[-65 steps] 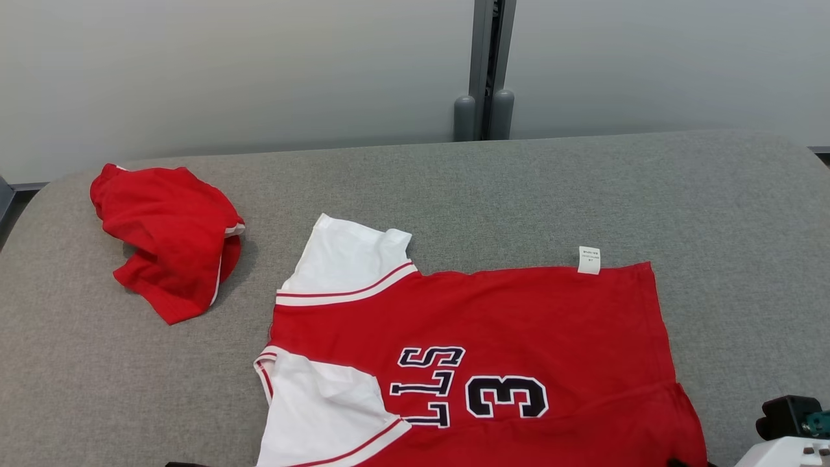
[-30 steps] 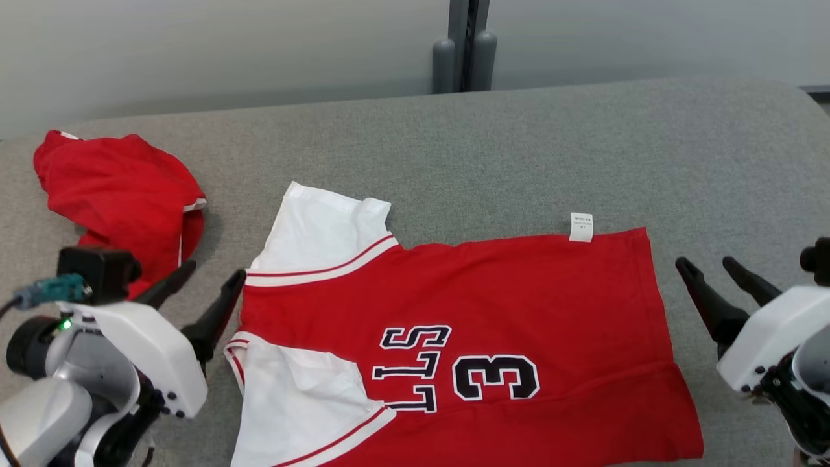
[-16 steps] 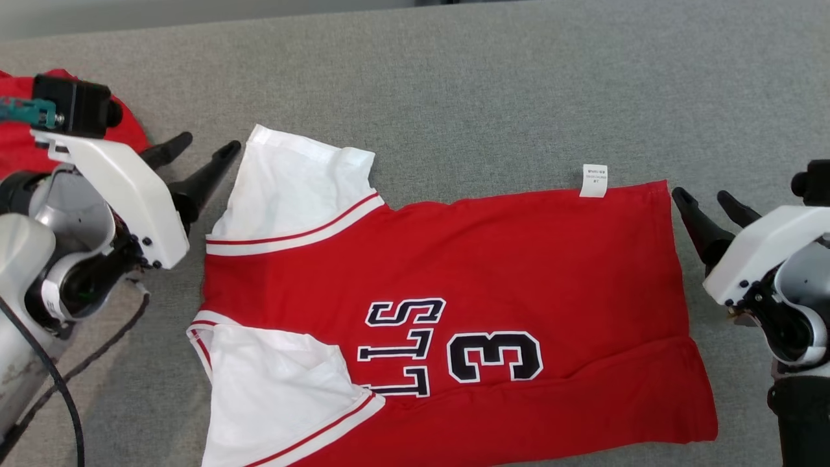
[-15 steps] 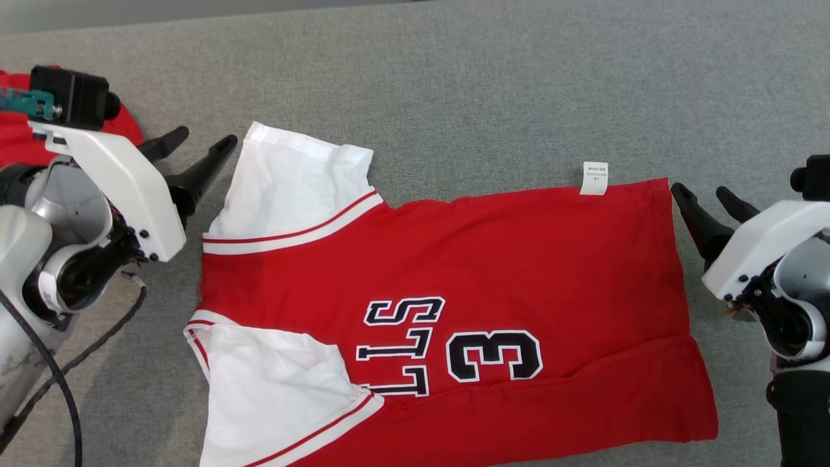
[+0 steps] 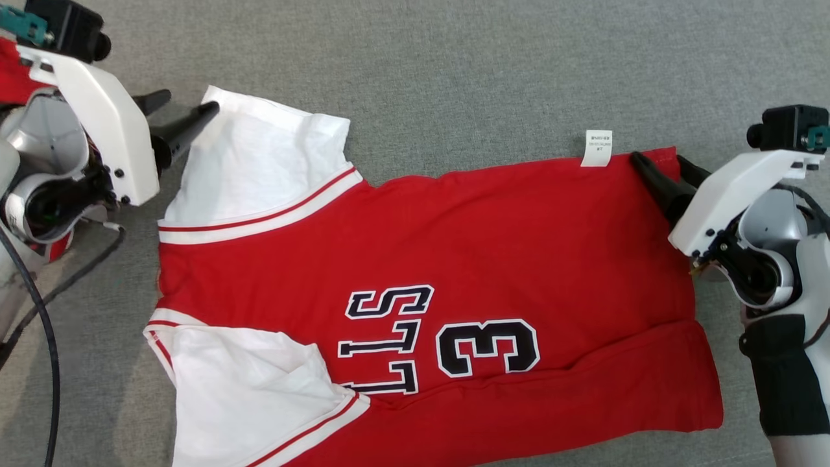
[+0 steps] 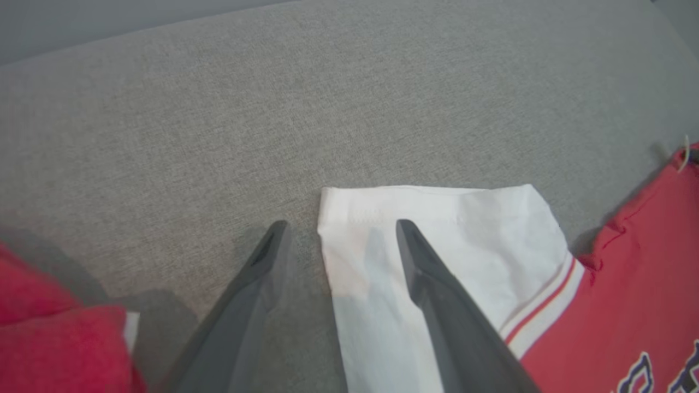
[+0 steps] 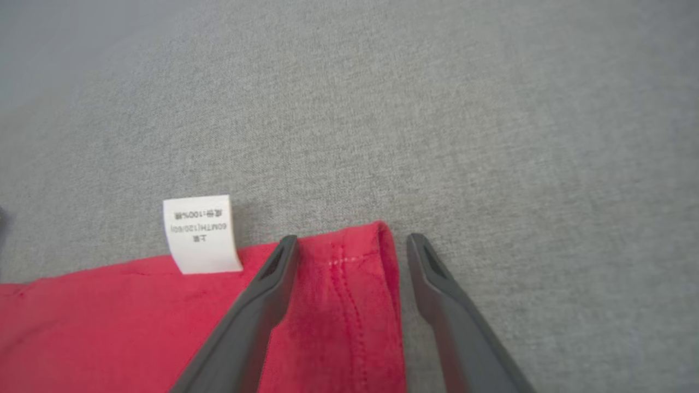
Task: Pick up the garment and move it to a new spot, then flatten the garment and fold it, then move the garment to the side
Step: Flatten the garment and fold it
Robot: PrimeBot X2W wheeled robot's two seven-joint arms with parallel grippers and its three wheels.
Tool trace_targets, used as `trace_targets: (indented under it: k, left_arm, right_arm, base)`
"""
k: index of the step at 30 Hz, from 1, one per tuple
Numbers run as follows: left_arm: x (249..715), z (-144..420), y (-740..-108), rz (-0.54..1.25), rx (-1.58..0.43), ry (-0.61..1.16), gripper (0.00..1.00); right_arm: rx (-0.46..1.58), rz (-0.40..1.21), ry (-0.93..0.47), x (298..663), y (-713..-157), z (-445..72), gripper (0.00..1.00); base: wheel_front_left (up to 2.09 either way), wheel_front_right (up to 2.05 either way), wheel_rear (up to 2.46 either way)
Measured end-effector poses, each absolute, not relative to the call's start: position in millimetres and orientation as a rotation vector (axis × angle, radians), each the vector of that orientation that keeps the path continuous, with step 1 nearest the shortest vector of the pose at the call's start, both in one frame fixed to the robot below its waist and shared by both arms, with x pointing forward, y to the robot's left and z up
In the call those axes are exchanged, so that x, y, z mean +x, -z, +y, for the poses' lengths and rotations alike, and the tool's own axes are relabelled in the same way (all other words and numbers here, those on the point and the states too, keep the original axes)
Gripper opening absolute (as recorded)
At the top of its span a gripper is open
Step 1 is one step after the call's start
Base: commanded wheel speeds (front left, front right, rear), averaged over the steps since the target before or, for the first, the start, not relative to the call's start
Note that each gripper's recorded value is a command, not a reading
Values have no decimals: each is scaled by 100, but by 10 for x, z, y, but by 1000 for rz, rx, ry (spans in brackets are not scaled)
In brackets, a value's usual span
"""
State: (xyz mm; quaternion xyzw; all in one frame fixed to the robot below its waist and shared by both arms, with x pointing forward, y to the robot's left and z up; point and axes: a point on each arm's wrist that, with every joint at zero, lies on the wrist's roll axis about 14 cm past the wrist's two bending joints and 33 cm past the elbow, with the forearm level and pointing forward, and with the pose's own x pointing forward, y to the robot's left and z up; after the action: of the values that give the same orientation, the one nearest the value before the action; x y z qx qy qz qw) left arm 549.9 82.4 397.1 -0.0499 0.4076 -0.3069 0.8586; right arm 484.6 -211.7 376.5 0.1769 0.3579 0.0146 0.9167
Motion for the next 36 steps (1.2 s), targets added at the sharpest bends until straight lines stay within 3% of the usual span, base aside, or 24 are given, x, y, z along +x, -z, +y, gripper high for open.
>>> trace_targets:
  k: [18, 19, 20, 21, 22, 23, 24, 25, 26, 27, 36]
  left_arm:
    - [5651, 703, -3612, 959, -102, 634, 100]
    - [5644, 674, -3618, 956, -107, 644, 100]
    - [5635, 645, -3622, 953, -112, 653, 100]
    - [5623, 619, -3626, 954, -117, 662, 100]
    - [5612, 607, -3624, 957, -119, 668, 77]
    - [5598, 600, -3620, 963, -119, 673, 43]
    - [5590, 596, -3619, 966, -122, 676, 13]
    - [5585, 599, -3620, 969, -125, 677, 0]
    - [5582, 605, -3621, 971, -125, 678, 0]
    - [5581, 608, -3624, 970, -125, 678, 0]
    - [5628, 599, -3823, 917, -150, 678, 0]
  right_arm:
    - [381, 790, -80, 4910, -3596, -1994, 100]
    - [379, 790, -80, 4913, -3590, -1997, 98]
    - [379, 790, -81, 4919, -3586, -1996, 90]
    - [382, 790, -82, 4926, -3584, -1995, 74]
    - [379, 792, -83, 4931, -3580, -1996, 74]
    - [379, 795, -84, 4929, -3573, -1995, 46]
    - [381, 797, -86, 4928, -3568, -1989, 34]
    - [382, 797, -89, 4930, -3565, -1978, 30]
    - [384, 798, -93, 4929, -3560, -1964, 13]
    - [384, 800, -96, 4928, -3554, -1952, 2]
    - [383, 784, -113, 4922, -3605, -1909, 0]
  base:
    - [0, 0, 0]
    - [0, 0, 0]
    - [0, 0, 0]
    - [0, 0, 0]
    - [0, 0, 0]
    - [0, 0, 0]
    - [0, 0, 0]
    - [0, 0, 0]
    - [0, 0, 0]
    - [0, 0, 0]
    - [0, 0, 0]
